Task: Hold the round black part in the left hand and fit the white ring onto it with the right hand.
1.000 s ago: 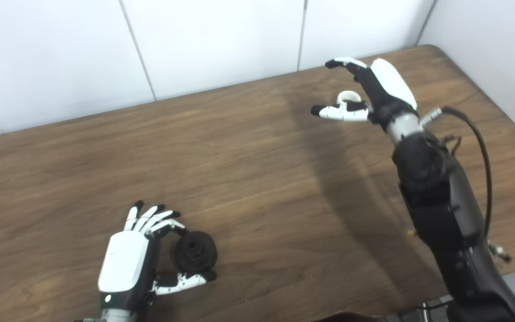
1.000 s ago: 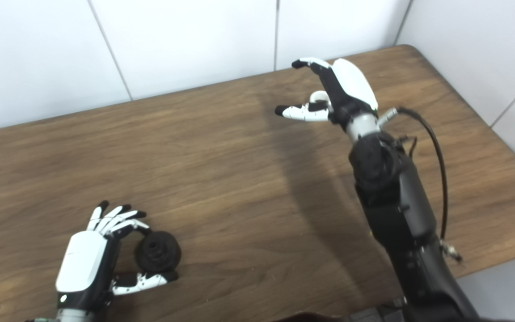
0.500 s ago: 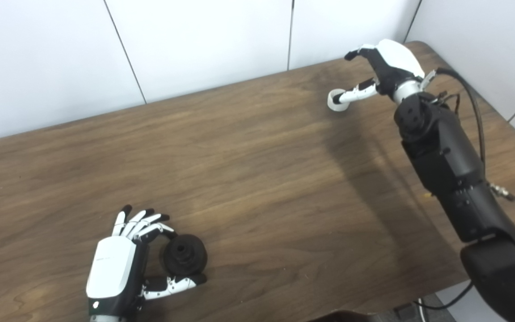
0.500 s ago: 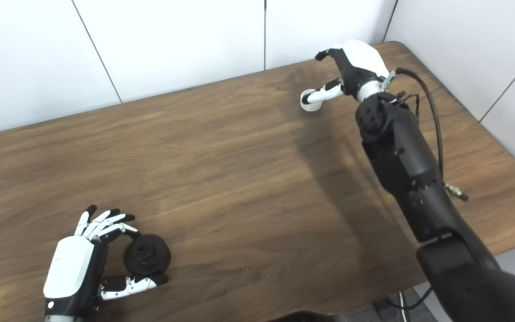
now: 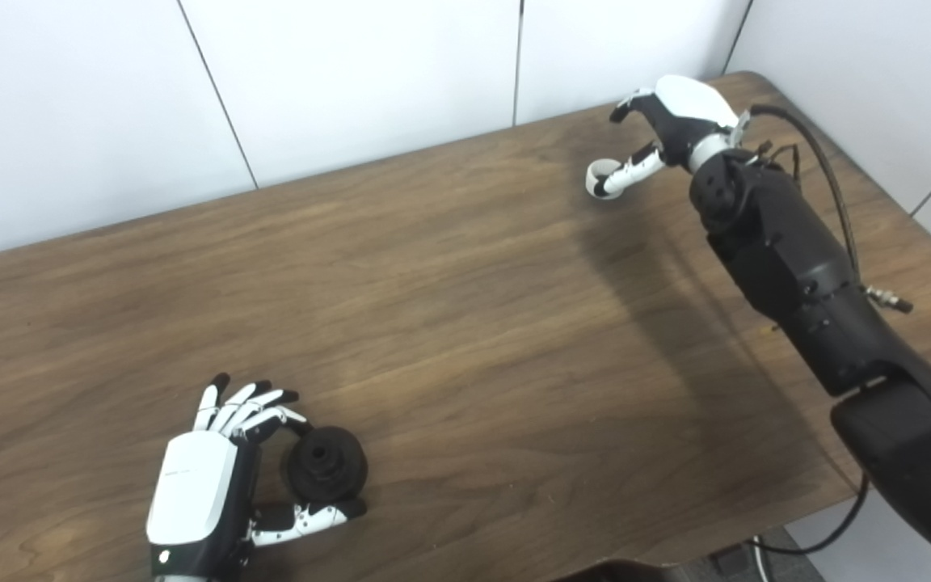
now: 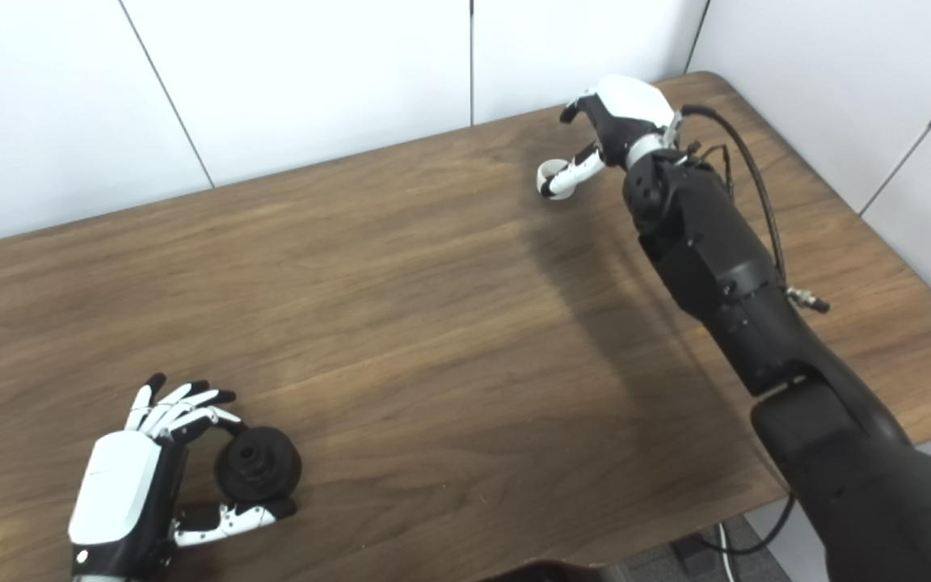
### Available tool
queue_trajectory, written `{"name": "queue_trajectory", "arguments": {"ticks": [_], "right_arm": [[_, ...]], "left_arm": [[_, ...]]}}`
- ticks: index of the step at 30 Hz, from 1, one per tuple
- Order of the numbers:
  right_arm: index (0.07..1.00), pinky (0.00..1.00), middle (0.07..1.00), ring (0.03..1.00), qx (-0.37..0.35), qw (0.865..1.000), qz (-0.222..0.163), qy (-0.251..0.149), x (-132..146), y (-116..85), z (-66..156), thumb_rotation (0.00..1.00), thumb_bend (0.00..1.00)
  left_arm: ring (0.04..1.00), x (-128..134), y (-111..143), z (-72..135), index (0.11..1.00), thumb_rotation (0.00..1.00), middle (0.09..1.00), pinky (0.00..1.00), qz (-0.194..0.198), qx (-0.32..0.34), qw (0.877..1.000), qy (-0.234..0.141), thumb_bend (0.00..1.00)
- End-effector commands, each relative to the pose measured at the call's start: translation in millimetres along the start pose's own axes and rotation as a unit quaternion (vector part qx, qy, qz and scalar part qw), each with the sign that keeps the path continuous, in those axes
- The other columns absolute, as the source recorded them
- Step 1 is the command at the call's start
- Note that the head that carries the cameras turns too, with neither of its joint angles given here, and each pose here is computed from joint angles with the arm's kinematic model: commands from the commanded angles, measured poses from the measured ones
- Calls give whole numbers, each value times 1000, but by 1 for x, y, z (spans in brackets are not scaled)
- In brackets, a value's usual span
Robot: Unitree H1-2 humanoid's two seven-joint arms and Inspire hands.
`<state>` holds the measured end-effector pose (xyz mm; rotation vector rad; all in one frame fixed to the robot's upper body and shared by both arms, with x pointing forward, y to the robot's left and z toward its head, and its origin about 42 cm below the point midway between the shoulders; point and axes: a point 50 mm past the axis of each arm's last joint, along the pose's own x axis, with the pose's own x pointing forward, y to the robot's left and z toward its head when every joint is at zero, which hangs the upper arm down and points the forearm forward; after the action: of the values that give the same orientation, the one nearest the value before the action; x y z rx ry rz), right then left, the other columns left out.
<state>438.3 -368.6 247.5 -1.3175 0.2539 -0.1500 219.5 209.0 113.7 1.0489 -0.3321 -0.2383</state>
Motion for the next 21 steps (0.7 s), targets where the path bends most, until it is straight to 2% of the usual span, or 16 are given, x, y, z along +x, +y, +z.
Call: {"name": "queue_trajectory", "arguments": {"ticks": [1,8,21], "right_arm": [[770,1000,931,976,-15,999,-37,-5,8,-33,7,317,793],[765,1000,932,980,-26,999,-20,4,14,-25,9,298,792],[735,1000,922,970,-51,998,-6,28,20,-12,-2,306,789]], "left_arm": [[869,-9,-4,-9,486,52,772,1000,-16,7,1000,14,523],[868,-9,-5,-8,486,53,771,1000,-16,9,1000,13,523],[872,-10,-6,-5,485,53,768,1000,-18,7,1000,15,523]]}}
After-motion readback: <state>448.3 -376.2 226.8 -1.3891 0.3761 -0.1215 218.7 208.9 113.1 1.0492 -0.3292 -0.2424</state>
